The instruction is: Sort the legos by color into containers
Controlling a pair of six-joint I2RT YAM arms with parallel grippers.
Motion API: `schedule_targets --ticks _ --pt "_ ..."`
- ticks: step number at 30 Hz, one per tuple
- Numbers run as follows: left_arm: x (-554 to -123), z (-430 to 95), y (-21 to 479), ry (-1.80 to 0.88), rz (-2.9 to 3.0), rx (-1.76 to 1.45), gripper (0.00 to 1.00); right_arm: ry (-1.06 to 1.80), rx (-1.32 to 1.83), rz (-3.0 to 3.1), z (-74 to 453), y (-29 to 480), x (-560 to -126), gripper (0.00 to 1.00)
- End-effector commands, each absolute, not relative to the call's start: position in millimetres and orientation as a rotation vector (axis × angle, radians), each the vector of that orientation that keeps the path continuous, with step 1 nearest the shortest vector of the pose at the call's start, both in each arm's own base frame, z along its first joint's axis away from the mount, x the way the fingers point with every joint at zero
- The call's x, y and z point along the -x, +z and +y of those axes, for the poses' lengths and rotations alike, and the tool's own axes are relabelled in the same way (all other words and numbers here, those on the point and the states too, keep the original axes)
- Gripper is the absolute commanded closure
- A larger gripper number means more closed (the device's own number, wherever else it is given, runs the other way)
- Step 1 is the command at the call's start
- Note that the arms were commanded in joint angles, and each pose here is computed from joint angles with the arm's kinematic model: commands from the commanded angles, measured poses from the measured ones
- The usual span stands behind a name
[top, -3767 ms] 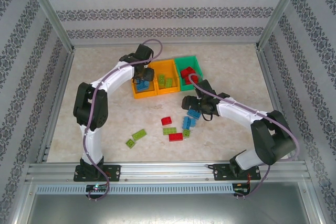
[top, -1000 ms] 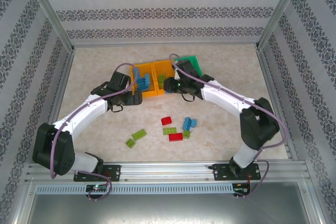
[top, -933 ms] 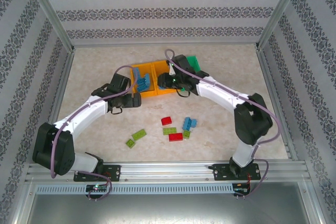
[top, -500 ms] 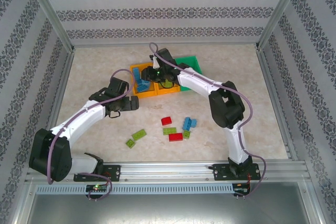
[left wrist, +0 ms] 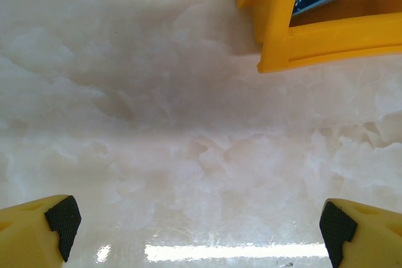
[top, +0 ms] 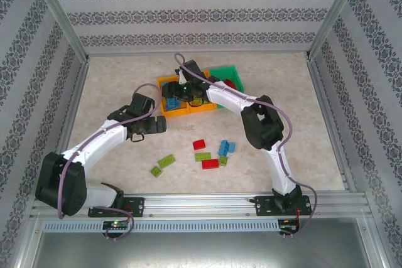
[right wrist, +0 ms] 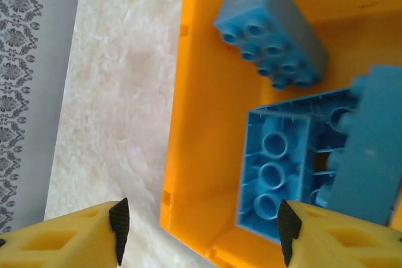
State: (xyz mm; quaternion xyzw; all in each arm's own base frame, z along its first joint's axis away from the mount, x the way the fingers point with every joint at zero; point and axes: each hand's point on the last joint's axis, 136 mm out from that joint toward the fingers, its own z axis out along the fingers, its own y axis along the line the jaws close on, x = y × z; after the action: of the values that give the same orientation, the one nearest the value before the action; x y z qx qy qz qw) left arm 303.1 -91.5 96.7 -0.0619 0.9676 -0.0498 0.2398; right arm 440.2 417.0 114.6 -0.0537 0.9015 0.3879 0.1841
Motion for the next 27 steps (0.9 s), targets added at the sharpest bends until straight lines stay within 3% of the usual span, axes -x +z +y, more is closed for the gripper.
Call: schedule_targets --ticks 1,12,27 --pt "-290.8 -97.3 89.7 -0.165 2.686 0.115 0.00 1.123 0.167 2.522 423.1 125.0 -439.4 0.32" --pt "-261.9 -124.5 76.5 -0.173 2.743 -0.076 0.00 1.153 0.271 2.438 417.2 169.2 -420.4 0.24" --pt "-269.3 -94.4 77.8 -0.025 2.729 0.104 0.01 0.687 0.936 2.230 340.3 147.8 -349.6 0.15"
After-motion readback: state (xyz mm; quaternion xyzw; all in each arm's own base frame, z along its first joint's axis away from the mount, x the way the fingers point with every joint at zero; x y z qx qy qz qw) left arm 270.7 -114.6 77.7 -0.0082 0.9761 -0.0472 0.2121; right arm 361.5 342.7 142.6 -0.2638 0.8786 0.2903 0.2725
